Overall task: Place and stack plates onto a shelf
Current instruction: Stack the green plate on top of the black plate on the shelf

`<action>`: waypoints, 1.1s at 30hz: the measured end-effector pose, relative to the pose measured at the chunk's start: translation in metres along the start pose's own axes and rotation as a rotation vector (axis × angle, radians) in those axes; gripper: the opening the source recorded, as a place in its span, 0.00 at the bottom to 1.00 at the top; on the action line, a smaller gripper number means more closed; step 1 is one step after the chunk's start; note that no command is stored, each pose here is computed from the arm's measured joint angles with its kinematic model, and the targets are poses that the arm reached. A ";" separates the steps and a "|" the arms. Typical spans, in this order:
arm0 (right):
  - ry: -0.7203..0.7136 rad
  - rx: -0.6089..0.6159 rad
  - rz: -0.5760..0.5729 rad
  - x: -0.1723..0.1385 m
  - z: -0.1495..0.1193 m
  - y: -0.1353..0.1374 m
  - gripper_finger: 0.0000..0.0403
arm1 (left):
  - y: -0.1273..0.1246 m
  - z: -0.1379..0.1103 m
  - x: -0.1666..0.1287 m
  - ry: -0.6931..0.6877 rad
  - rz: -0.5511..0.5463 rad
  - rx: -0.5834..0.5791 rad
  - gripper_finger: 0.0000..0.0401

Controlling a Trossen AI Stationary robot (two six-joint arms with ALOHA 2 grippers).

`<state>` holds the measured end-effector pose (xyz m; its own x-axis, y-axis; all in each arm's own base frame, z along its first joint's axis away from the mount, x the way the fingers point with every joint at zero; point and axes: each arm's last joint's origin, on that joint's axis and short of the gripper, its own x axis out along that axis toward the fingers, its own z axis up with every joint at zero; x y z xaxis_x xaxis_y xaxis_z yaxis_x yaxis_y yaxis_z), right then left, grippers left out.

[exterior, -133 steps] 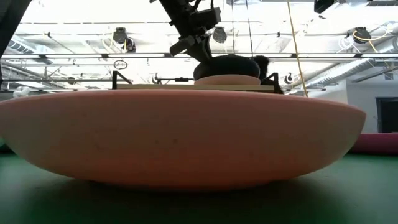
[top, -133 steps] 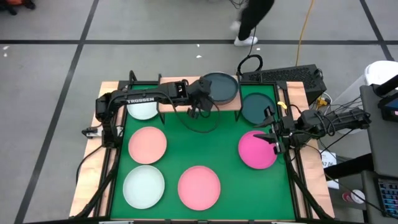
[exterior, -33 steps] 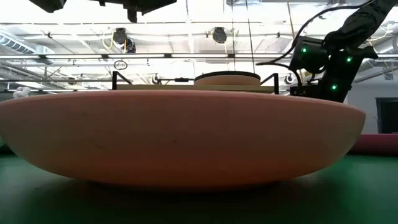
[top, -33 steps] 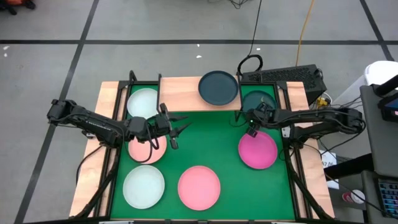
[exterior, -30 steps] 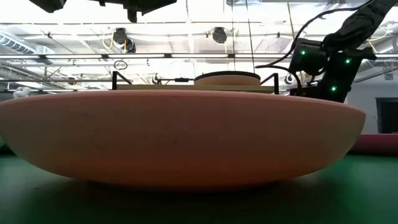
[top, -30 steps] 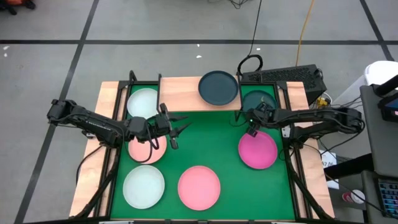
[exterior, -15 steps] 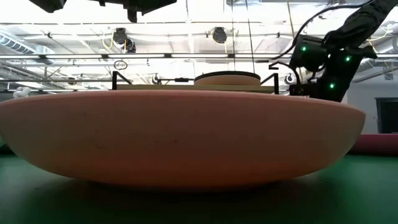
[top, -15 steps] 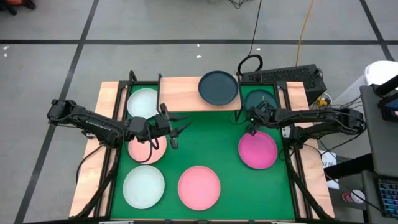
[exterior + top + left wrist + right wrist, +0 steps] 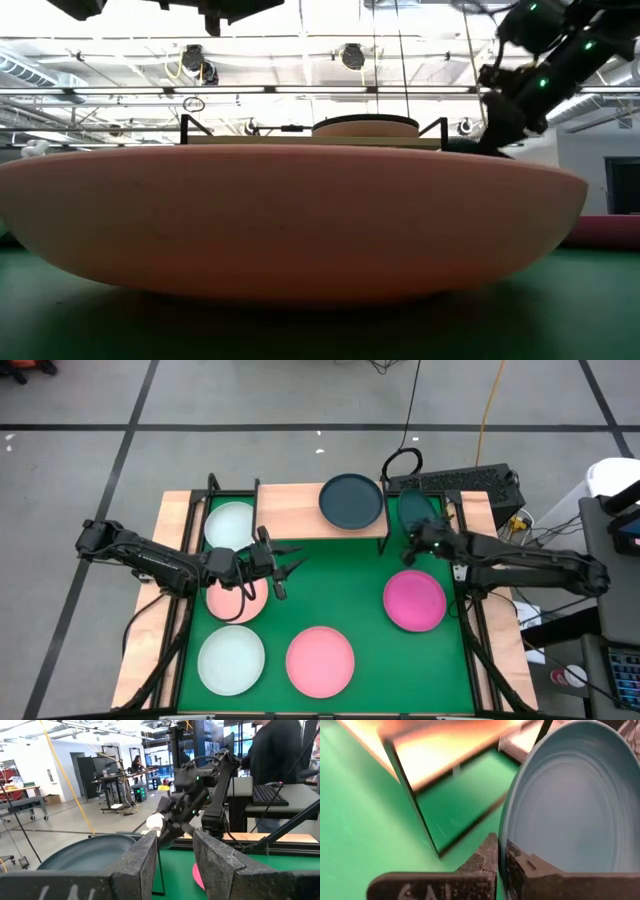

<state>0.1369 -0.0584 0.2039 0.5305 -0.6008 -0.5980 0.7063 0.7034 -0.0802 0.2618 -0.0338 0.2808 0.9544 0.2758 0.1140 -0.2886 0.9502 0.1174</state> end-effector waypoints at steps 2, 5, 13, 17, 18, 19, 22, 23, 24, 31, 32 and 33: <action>-0.054 0.022 0.033 -0.007 0.004 -0.002 0.00 | 0.000 0.000 0.000 0.000 0.000 0.000 0.34; -0.151 0.051 0.065 -0.014 0.011 -0.003 0.00 | 0.000 0.000 0.000 0.000 0.000 0.000 0.34; -0.416 0.036 0.145 -0.032 0.047 -0.001 0.00 | 0.000 0.000 0.000 0.000 0.000 0.002 0.34; -0.470 -0.009 0.144 -0.039 0.076 0.003 0.00 | 0.000 0.000 0.000 0.000 0.000 0.003 0.34; -0.478 -0.026 0.158 -0.039 0.084 0.005 0.00 | 0.000 0.000 0.000 0.000 0.000 0.003 0.34; -0.483 -0.041 0.172 -0.039 0.092 0.008 0.00 | 0.000 0.000 0.000 0.000 0.000 0.003 0.34; -0.465 -0.109 0.195 -0.030 0.114 0.018 0.00 | 0.000 0.000 0.000 0.000 0.000 0.003 0.34; -0.454 -0.133 0.192 -0.025 0.121 0.022 0.00 | 0.000 0.000 0.000 0.000 0.000 0.002 0.34; -0.439 -0.162 0.189 -0.020 0.127 0.026 0.00 | 0.000 0.000 0.000 0.000 0.000 0.002 0.34; -0.254 -0.344 0.215 0.028 0.151 0.056 0.00 | 0.000 0.000 0.000 -0.003 0.001 -0.008 0.34; -0.242 -0.357 0.215 0.033 0.152 0.059 0.00 | 0.000 0.000 0.000 -0.002 0.001 -0.010 0.34; -0.228 -0.367 0.215 0.038 0.153 0.062 0.00 | 0.000 0.000 0.000 0.000 0.000 -0.010 0.34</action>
<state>0.2726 -0.0960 0.2985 0.7644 -0.4661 -0.4454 0.3787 0.8837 -0.2749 0.2619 -0.0338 0.2807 0.9545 0.2758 0.1135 -0.2878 0.9516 0.1080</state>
